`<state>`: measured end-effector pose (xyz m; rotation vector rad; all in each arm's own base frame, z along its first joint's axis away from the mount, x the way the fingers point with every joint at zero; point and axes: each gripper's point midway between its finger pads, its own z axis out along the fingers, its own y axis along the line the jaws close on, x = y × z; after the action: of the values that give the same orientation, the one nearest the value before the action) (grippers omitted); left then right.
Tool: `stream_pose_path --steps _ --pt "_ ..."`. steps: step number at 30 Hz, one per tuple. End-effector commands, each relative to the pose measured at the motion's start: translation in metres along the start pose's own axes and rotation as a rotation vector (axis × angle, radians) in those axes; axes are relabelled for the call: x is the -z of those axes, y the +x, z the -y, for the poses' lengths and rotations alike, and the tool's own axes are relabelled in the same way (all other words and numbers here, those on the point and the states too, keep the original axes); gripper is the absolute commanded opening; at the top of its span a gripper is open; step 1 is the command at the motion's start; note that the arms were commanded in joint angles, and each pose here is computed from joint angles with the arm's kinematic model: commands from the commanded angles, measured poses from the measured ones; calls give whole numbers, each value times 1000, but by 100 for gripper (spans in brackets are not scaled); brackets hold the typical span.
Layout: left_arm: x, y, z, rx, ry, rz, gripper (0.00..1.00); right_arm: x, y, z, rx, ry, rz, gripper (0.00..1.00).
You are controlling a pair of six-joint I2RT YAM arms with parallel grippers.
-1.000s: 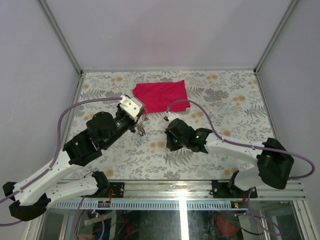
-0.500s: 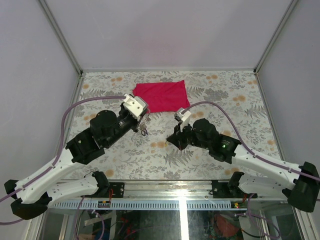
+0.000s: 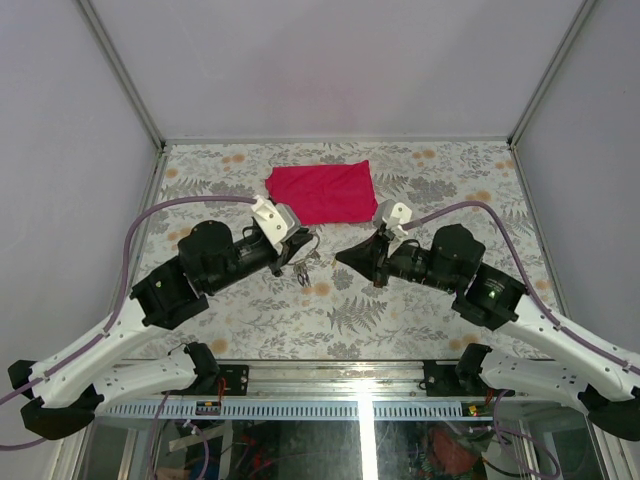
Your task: Put the keys on the keyring
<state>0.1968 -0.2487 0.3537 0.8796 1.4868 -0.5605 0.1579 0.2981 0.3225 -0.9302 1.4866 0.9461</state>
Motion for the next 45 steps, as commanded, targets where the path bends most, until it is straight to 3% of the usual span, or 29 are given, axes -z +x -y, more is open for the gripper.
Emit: stream_pose_path --steps 1,45 --pt "4 -37 15 16 101 126 0 13 -51 -14 103 -68 115 0" --pt "-3 -22 35 5 213 56 0 -9 -72 -19 181 -136 116 0"
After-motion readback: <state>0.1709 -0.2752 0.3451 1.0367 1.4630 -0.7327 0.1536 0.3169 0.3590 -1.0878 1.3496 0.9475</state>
